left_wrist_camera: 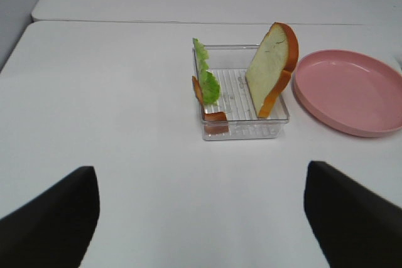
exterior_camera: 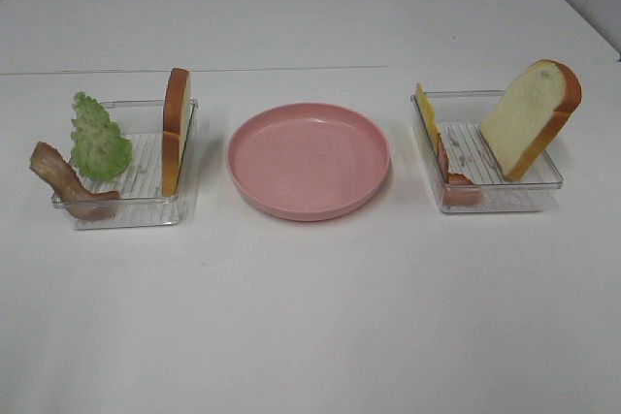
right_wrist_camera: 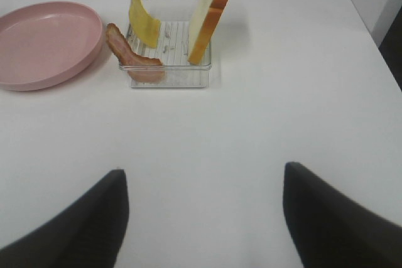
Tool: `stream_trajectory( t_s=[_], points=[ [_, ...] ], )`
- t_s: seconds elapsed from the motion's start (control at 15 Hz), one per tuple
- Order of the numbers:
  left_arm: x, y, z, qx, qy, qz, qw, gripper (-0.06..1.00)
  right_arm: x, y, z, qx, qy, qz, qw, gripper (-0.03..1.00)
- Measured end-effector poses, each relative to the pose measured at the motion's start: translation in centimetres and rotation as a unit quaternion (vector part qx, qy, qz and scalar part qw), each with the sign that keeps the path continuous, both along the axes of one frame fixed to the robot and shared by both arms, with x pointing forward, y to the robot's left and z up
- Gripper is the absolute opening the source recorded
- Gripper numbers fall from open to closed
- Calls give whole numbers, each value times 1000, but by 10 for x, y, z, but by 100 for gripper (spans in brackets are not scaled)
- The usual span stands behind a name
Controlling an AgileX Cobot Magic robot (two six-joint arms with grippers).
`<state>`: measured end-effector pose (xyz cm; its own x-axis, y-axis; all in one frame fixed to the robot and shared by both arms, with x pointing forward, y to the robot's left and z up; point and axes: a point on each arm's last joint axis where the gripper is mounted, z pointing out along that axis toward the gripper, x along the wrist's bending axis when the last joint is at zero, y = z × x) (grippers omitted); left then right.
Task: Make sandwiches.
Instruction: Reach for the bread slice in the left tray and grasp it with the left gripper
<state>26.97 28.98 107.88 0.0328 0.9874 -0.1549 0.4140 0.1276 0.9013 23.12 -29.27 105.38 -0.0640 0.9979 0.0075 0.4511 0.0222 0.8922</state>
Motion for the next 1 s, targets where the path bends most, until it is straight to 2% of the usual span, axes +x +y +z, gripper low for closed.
stream_trajectory(
  t_s=[0.2,0.47,0.53,0.6,0.67,0.87,1.0],
  points=[
    [35,0,9,-26,39,-1,999,80,0,0,0,0,0,0,1000,66],
    [98,0,24,-56,135,-6,989,80,0,0,0,0,0,0,1000,66],
    [118,0,25,-60,179,-10,982,80,0,0,0,0,0,0,1000,66],
    [155,0,35,-63,247,-23,967,80,0,0,0,0,0,0,1000,66],
    [175,1,38,-64,284,-31,956,80,0,0,0,0,0,0,1000,66],
    [219,2,47,-63,339,-45,938,80,0,0,0,0,0,0,1000,66],
    [248,3,56,-61,350,-51,933,80,0,0,0,0,0,0,1000,66]
  ],
)
